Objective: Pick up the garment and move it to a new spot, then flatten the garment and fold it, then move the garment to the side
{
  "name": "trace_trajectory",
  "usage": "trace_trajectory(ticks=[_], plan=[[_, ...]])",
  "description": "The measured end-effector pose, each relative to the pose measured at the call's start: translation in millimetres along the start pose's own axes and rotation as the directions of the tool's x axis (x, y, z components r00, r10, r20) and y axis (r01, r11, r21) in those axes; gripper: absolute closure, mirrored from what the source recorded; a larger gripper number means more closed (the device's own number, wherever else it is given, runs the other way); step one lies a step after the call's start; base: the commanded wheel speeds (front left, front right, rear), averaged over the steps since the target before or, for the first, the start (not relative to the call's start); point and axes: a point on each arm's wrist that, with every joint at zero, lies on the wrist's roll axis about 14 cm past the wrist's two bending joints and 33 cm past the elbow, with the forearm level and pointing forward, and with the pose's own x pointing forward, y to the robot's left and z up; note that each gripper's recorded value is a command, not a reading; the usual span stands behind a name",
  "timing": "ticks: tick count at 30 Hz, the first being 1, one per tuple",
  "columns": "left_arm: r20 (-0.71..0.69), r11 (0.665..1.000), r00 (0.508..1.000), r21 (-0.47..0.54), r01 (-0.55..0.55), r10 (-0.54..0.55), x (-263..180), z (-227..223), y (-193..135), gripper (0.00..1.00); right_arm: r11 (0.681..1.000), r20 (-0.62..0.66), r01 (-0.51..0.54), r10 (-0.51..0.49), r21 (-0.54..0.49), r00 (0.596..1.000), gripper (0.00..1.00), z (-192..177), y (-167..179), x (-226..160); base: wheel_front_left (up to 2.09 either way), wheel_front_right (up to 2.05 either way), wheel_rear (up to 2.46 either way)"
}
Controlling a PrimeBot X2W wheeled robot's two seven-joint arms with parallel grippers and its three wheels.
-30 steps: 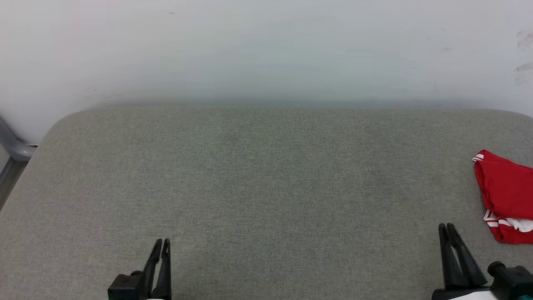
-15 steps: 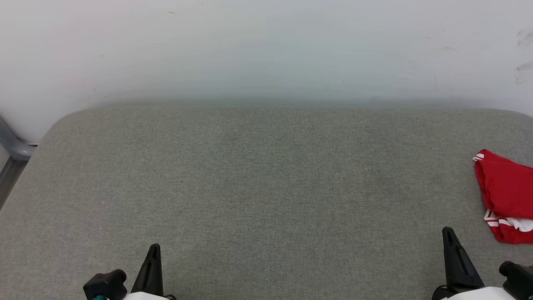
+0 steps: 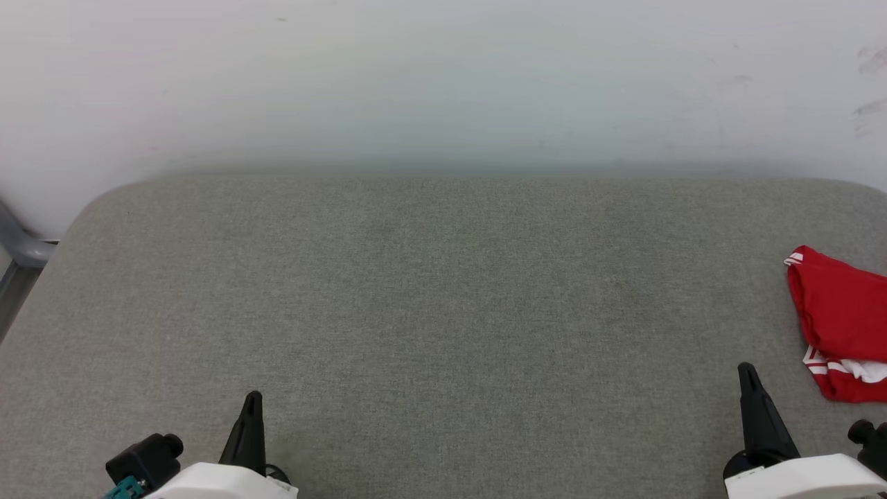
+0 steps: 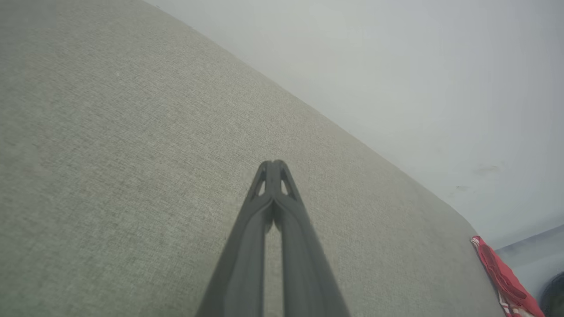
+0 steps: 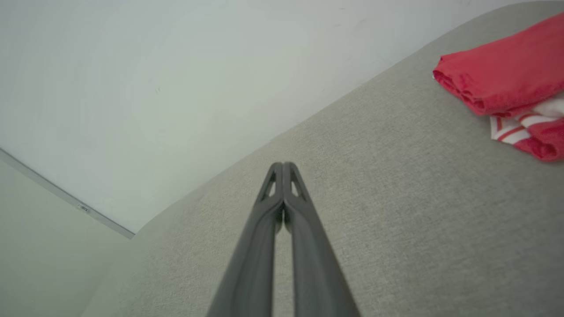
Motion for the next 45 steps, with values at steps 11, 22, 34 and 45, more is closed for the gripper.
trace_trajectory(ticks=[11,22,34,45], plan=[[-0.014,0.987,1.0,-0.161,-0.001,-0.002,6.8,1.8,-1.6,1.0,0.988,-0.01,0.015,-0.014,0.154,1.0,1.0,0.7,-1.1,6.0,0.0,0.0,0.0],[-0.023,0.953,1.0,-0.303,-0.002,-0.006,12.2,3.8,-2.2,1.0,0.958,-0.023,0.029,-0.023,0.286,0.999,1.0,0.0,-2.8,9.5,0.0,0.0,0.0],[-0.028,0.9,0.999,-0.436,0.007,-0.022,17.8,6.1,-5.3,1.0,0.91,-0.032,0.036,-0.025,0.414,0.999,1.0,0.5,-2.9,14.2,0.0,0.0,0.0],[-0.023,0.842,0.999,-0.539,0.021,-0.04,22.9,10.0,-8.5,1.0,0.858,-0.036,0.034,-0.017,0.512,0.999,1.0,2.1,-1.1,18.7,0.0,0.0,0.0]])
